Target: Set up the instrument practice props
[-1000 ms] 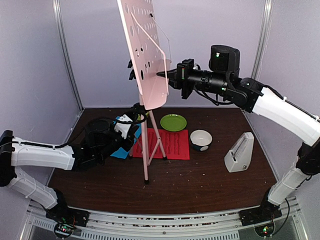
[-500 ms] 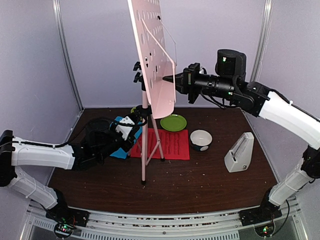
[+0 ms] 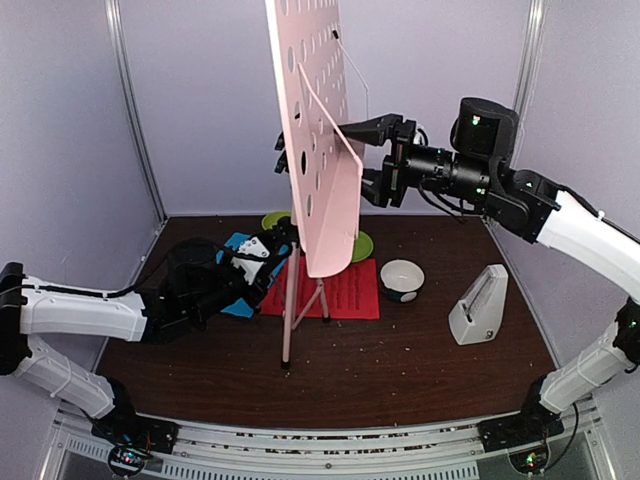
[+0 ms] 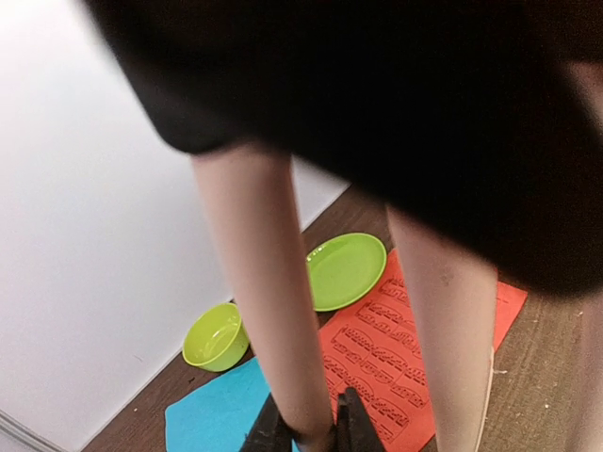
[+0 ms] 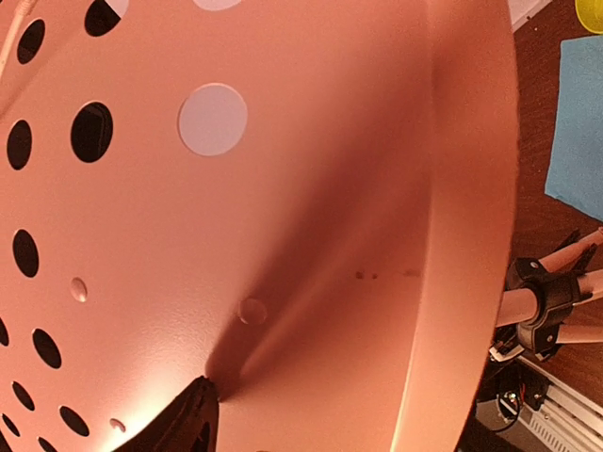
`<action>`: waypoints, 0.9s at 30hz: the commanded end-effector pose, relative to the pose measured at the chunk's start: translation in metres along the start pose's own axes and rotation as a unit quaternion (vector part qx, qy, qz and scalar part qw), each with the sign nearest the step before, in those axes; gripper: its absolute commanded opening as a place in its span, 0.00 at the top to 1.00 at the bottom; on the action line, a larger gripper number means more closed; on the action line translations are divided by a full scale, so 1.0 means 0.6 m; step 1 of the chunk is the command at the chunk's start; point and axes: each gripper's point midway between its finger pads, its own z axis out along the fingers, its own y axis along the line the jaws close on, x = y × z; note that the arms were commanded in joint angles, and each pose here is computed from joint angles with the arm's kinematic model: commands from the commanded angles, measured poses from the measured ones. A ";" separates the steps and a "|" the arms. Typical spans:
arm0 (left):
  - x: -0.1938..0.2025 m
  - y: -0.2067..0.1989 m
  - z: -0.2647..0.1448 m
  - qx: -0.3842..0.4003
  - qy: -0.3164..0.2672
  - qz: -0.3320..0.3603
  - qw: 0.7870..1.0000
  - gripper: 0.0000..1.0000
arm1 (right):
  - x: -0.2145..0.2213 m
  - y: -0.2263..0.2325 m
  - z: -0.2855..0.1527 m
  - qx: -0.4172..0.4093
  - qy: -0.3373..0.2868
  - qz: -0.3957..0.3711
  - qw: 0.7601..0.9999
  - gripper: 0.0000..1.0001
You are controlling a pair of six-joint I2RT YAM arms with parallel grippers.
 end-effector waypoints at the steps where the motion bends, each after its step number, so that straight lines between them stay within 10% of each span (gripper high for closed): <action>1: 0.048 -0.045 -0.008 0.052 0.036 0.048 0.997 1.00 | 0.005 0.111 -0.051 -0.107 -0.018 -0.061 0.992 0.27; 9: 0.059 -0.040 -0.009 0.043 0.038 0.009 0.998 1.00 | 0.000 0.116 -0.070 -0.100 -0.029 -0.088 0.991 0.05; 27: 0.092 -0.016 -0.021 0.028 0.051 -0.025 0.998 1.00 | -0.006 0.090 -0.080 -0.074 -0.044 -0.080 0.993 0.00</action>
